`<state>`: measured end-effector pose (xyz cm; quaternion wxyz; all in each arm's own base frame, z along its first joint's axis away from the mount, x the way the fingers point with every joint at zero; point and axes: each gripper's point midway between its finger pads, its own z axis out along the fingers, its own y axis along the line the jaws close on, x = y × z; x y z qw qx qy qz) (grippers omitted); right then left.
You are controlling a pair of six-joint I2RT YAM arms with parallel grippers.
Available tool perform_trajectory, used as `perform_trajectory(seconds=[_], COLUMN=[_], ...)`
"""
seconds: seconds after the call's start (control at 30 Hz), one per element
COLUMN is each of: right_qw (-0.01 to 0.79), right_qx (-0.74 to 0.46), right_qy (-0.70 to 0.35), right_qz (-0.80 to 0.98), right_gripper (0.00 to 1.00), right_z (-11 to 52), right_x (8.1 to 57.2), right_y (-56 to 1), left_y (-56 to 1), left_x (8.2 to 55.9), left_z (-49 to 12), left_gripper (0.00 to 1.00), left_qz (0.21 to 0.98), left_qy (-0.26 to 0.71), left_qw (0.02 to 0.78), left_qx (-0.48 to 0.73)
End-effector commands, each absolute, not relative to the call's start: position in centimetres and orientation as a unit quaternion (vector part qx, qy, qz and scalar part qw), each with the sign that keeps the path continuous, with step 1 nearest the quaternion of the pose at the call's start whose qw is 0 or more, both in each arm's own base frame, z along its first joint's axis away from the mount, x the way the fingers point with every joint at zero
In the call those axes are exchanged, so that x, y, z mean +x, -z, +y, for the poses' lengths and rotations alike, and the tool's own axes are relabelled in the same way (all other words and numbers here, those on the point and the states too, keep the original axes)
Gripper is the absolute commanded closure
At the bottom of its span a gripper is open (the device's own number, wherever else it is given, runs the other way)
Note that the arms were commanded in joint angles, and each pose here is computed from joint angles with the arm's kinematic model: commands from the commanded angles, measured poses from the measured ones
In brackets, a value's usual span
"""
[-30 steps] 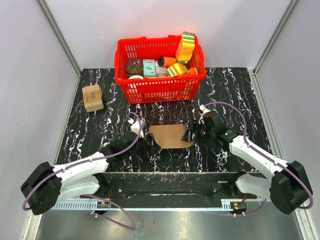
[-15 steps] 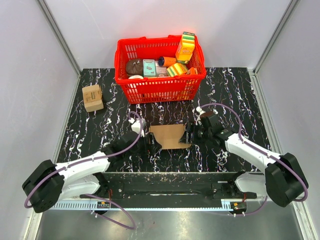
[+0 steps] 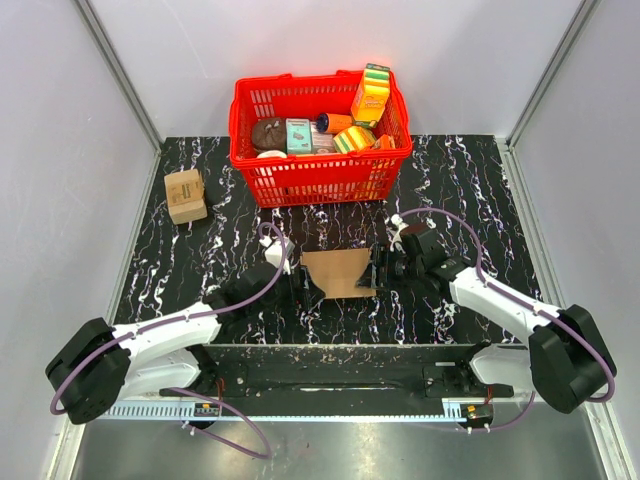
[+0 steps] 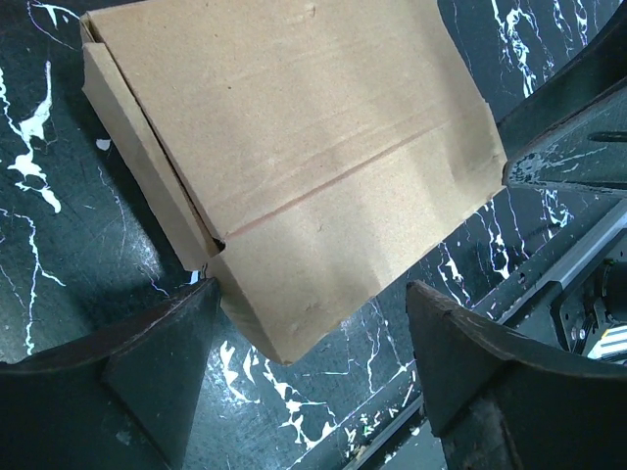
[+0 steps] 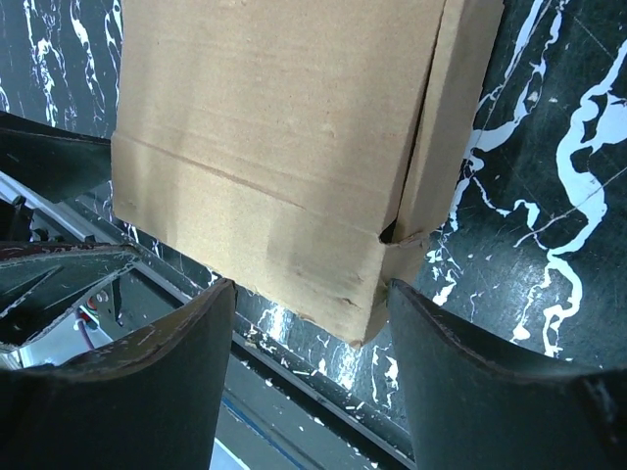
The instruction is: Fold the paper box
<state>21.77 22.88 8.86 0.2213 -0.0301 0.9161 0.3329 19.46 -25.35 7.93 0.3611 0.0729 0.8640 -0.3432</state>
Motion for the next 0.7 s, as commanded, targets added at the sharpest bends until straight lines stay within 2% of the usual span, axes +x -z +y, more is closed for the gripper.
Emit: perform_trajectory(seconds=[0.0,0.43,0.67], right_qw=[0.215,0.214,0.213], right_qx=[-0.038,-0.032,-0.026], right_qy=[-0.367,-0.366,-0.37], right_qz=[0.904,0.905,0.904], right_gripper=[0.32,0.34,0.35], right_z=[24.15,24.15,24.3], right_x=[21.43,21.49,21.56], right_y=[-9.64,-9.58,-10.09], left_y=[-10.08,-10.24,-10.41], left_x=[19.63,19.49,19.39], left_z=[-26.7,-27.05,-27.28], left_gripper=[0.2,0.32,0.34], left_qz=[0.842,0.839,0.837], left_qy=[0.382,0.39,0.397], left_qw=[0.373,0.37,0.368], left_qx=[0.075,0.077,0.078])
